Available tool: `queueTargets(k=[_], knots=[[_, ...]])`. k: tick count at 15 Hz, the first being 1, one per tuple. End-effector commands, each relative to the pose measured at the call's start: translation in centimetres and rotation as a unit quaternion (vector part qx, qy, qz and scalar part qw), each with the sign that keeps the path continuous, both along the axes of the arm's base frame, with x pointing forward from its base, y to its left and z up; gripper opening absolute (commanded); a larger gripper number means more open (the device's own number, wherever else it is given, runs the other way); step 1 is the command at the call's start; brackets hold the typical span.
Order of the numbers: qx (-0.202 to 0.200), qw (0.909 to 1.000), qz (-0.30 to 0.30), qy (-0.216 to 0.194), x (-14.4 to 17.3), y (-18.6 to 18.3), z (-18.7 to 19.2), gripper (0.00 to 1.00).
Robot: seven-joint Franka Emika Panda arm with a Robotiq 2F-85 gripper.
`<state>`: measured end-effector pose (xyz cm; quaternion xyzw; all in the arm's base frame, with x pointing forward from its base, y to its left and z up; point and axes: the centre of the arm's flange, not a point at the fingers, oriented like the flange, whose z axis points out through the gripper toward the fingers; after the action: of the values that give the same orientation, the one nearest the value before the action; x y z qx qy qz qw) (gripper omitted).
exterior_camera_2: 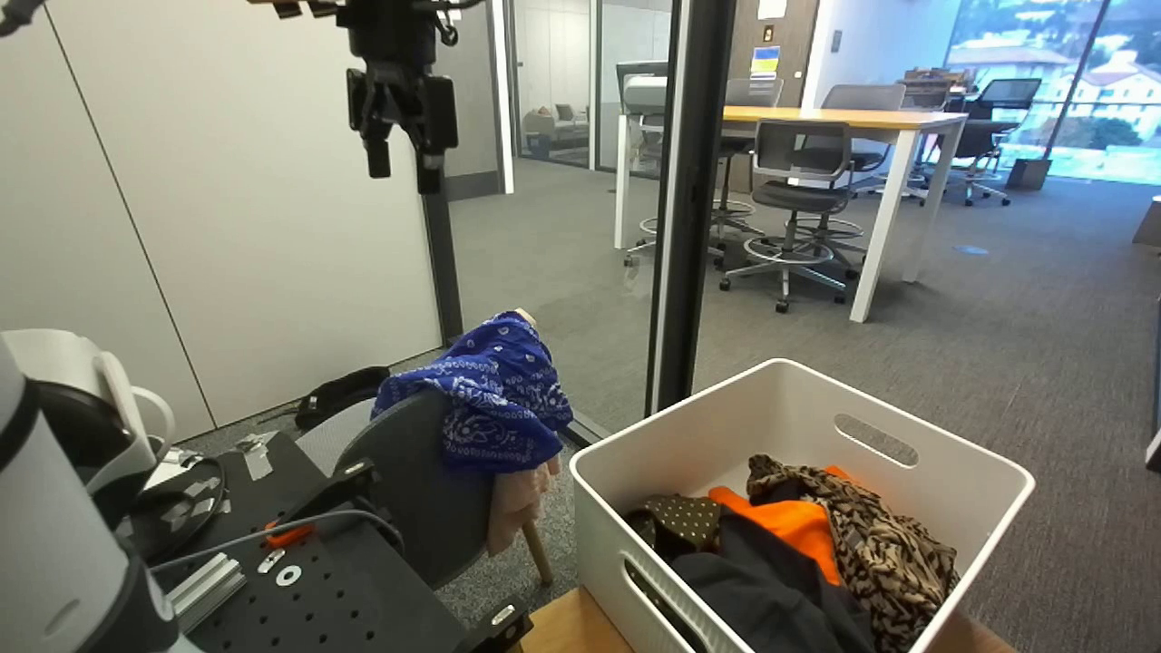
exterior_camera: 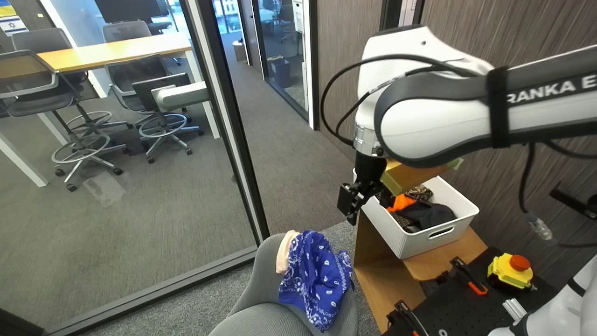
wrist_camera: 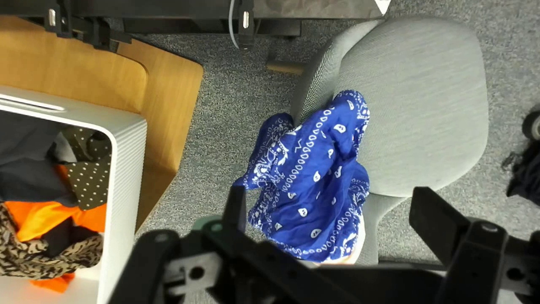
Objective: Remove the clothes from the chair and put them in the basket
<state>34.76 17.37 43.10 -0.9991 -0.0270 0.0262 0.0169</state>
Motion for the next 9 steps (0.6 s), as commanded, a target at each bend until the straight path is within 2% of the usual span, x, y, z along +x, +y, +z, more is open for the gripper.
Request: queueTargets(k=[1, 5, 9], knots=[[-0.008, 0.9984, 0.055, -0.008, 4.8, 1.9, -4.4, 1.0], [0.018, 0.9903, 0.135, -0.028, 8.4, 2.8, -10.2, 1.0], [0.039, 0.9797, 0.194, -0.032, 10.8, 3.6, -14.5, 1.0]])
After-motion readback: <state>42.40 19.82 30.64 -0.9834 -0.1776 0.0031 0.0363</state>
